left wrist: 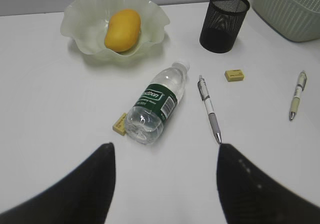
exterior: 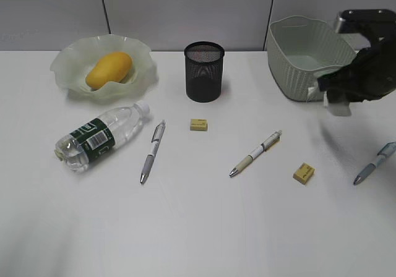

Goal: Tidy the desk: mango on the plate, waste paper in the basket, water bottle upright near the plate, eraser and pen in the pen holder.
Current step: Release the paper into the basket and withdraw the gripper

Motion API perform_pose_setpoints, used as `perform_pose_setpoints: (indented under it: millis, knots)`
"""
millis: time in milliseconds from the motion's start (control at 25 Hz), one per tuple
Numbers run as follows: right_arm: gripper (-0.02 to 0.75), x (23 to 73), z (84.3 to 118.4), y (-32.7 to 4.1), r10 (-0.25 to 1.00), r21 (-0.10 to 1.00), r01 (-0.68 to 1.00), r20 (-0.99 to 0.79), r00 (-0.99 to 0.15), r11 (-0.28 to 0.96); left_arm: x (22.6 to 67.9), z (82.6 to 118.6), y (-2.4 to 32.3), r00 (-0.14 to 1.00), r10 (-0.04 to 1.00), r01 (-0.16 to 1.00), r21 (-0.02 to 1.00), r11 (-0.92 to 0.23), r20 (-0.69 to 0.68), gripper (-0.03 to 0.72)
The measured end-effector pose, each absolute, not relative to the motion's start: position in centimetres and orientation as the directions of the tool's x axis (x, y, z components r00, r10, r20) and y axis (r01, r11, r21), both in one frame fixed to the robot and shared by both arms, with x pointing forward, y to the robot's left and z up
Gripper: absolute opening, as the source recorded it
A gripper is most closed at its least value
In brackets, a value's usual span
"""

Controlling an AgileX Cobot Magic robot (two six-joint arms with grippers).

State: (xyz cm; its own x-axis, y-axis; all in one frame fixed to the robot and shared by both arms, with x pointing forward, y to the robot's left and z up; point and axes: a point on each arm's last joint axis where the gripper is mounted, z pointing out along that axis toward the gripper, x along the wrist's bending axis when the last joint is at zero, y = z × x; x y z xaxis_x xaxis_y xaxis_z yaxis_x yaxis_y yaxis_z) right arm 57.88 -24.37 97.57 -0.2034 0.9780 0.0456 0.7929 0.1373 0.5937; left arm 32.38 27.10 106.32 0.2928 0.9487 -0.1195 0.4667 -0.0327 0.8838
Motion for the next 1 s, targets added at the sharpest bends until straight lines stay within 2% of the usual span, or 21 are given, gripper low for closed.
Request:
perform_pose_setpoints:
  millis: [240,520,640,880,1000]
  knots:
    - [0.097,58.8,102.0,-24.5,0.982,0.761,0.640,0.021,-0.186,0.105,32.4,106.3,27.1,0.293,0.949,0.467,0.884,-0.033,-0.120,0.481]
    - [0.102,62.8,104.4,-24.0,0.984,0.840,0.536,0.011,-0.180,0.089,32.4,106.3,27.1,0.293,0.949,0.467,0.884,-0.033,-0.120,0.481]
    - [0.103,65.1,103.8,-23.7,0.984,0.844,0.530,0.010,-0.177,0.087,32.4,106.3,27.1,0.293,0.949,0.467,0.884,-0.033,-0.120,0.481]
    - [0.121,69.3,100.1,-23.3,0.985,0.824,0.560,0.010,-0.172,0.089,32.4,106.3,27.1,0.293,0.949,0.467,0.884,-0.033,-0.120,0.481]
    - [0.197,70.8,98.3,-23.3,0.986,0.813,0.575,0.011,-0.168,0.089,32.4,106.3,27.1,0.293,0.949,0.467,0.884,-0.033,-0.120,0.481]
